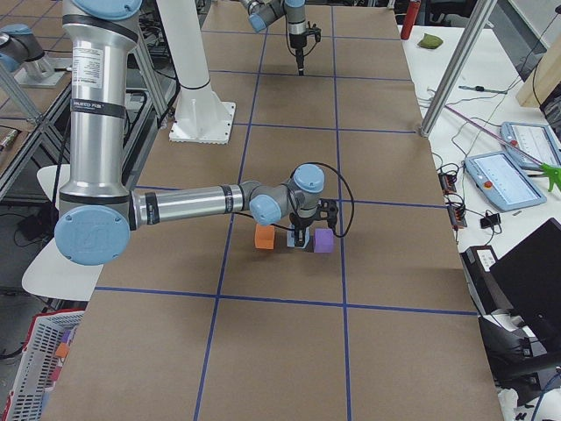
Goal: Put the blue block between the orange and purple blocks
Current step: 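Lower the light blue cube into the gap between purple and orange cubes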
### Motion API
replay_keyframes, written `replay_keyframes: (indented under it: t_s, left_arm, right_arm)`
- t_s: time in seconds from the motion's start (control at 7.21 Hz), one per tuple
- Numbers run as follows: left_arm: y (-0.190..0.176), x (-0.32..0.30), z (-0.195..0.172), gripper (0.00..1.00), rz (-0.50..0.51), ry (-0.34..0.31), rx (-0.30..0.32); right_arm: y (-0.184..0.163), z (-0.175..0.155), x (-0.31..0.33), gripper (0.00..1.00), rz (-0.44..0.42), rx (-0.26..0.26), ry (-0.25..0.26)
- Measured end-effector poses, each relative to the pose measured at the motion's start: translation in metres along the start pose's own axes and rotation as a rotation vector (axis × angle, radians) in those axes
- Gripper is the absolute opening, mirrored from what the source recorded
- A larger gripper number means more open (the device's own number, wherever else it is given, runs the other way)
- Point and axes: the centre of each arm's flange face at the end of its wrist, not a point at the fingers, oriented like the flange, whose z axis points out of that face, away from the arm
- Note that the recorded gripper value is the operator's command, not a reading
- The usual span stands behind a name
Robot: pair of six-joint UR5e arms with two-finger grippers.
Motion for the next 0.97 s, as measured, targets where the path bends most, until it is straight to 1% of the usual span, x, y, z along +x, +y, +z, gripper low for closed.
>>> replay_keyframes:
  t_s: [0.28, 0.42, 0.69, 0.97]
  left_arm:
    - [0.0, 0.0, 0.001, 1.0, 0.001, -0.001, -0.001]
    - [0.0, 0.0, 0.0, 1.0, 0.0, -0.001, -0.001]
    - [0.0, 0.001, -0.001, 1.0, 0.0, 0.002, 0.001]
    - [0.0, 0.002, -0.002, 1.0, 0.001, 0.005, 0.002]
  right_arm:
    - [-0.008, 0.007, -0.001, 0.14, -0.01, 0.007, -0.007]
    - [-0.01, 0.016, 0.004, 0.14, -0.016, 0.022, -0.02]
    - [-0.012, 0.026, 0.0, 0.14, 0.008, 0.047, -0.055]
    - [-0.011, 0.028, -0.005, 0.14, 0.014, 0.049, -0.065]
